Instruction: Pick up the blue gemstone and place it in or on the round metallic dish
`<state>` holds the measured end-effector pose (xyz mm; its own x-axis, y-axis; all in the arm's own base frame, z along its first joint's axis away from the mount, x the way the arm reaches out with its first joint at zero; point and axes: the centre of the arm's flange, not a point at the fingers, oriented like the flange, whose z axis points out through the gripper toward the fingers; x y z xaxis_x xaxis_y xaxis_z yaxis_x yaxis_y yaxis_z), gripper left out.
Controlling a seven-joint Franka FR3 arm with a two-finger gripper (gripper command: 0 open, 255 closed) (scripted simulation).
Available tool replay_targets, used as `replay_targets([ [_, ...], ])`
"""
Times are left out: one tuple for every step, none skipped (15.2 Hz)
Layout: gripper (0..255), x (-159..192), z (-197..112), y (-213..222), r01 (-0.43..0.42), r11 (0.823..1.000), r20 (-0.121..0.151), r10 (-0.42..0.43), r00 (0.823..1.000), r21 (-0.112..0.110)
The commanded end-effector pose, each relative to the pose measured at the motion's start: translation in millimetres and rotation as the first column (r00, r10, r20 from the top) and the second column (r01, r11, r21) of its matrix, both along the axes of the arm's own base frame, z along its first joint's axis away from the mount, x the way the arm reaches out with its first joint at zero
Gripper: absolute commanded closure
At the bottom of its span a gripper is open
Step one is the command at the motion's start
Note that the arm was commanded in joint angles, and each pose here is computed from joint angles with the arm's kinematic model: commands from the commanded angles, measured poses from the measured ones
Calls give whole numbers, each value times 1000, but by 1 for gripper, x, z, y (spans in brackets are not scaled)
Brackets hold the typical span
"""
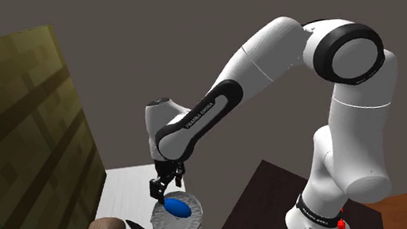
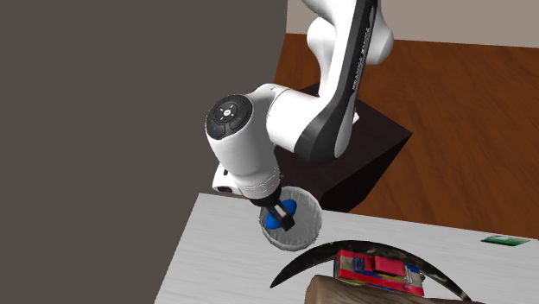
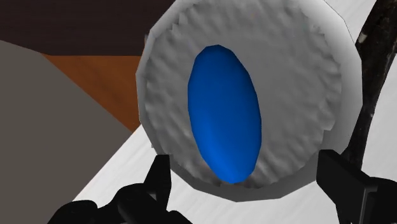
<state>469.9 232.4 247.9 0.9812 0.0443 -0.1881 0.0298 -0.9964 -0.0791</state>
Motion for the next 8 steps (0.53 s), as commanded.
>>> replay_targets([
  [0,4,-12,-3,0,1000,-7,0,1000,-1],
  [0,3,-17,-2,0,1000,-7,0,1000,-1],
  [0,2,-22,-2,0,1000,-7,0,1000,-1],
  [0,1,-27,-2,0,1000,-7,0,1000,-1],
  [0,0,-33,-1,0,1000,-7,0,1000,-1],
  [0,-1,-38,-1,0,1000,-7,0,1000,-1],
  [0,-3,-46,0,0,1000,-7,0,1000,-1],
  [0,-3,-46,0,0,1000,-7,0,1000,-1],
])
